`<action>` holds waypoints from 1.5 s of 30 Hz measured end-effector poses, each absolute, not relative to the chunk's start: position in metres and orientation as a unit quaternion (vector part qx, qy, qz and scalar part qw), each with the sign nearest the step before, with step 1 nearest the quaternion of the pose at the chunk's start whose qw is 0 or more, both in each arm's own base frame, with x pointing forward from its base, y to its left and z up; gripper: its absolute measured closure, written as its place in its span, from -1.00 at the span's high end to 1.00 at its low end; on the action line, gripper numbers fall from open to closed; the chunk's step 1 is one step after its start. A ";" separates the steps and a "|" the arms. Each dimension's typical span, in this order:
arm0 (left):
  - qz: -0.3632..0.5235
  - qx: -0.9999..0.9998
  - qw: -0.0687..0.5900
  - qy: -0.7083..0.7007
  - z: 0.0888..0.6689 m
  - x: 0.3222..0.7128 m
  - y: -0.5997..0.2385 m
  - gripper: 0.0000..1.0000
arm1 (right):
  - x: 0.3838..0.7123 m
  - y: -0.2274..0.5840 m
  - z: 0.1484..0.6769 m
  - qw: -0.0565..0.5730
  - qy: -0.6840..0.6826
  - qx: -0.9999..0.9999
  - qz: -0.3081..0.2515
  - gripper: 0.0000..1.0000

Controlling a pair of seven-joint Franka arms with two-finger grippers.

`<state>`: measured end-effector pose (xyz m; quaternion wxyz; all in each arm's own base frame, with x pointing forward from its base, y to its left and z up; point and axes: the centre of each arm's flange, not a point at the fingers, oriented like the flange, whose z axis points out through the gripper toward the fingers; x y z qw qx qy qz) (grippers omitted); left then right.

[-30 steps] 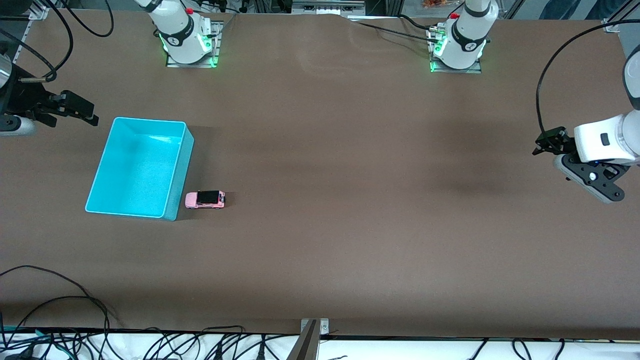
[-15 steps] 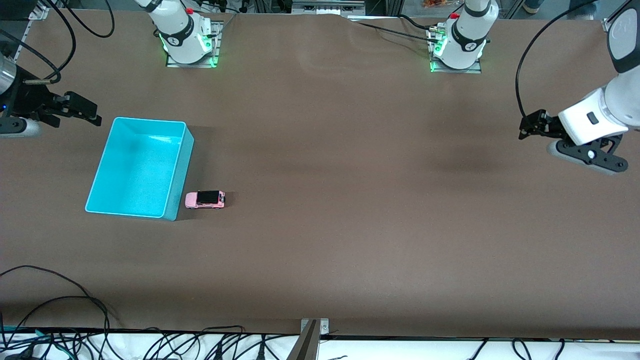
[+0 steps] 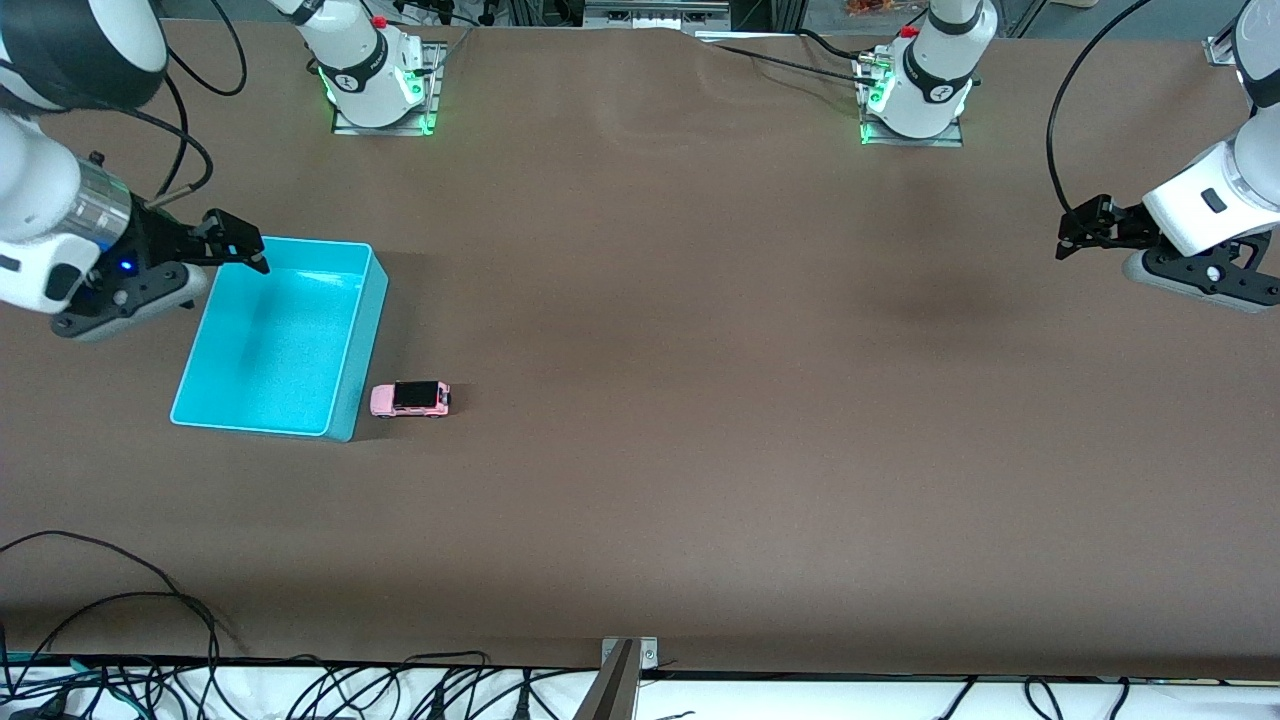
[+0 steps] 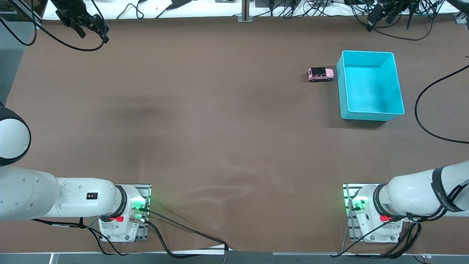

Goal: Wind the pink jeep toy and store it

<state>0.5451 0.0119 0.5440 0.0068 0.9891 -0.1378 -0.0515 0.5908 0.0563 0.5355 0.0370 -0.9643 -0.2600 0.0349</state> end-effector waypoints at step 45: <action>-0.004 0.998 0.018 -0.062 0.584 0.557 0.009 1.00 | 0.604 0.142 0.232 0.052 -0.706 -0.706 -0.012 1.00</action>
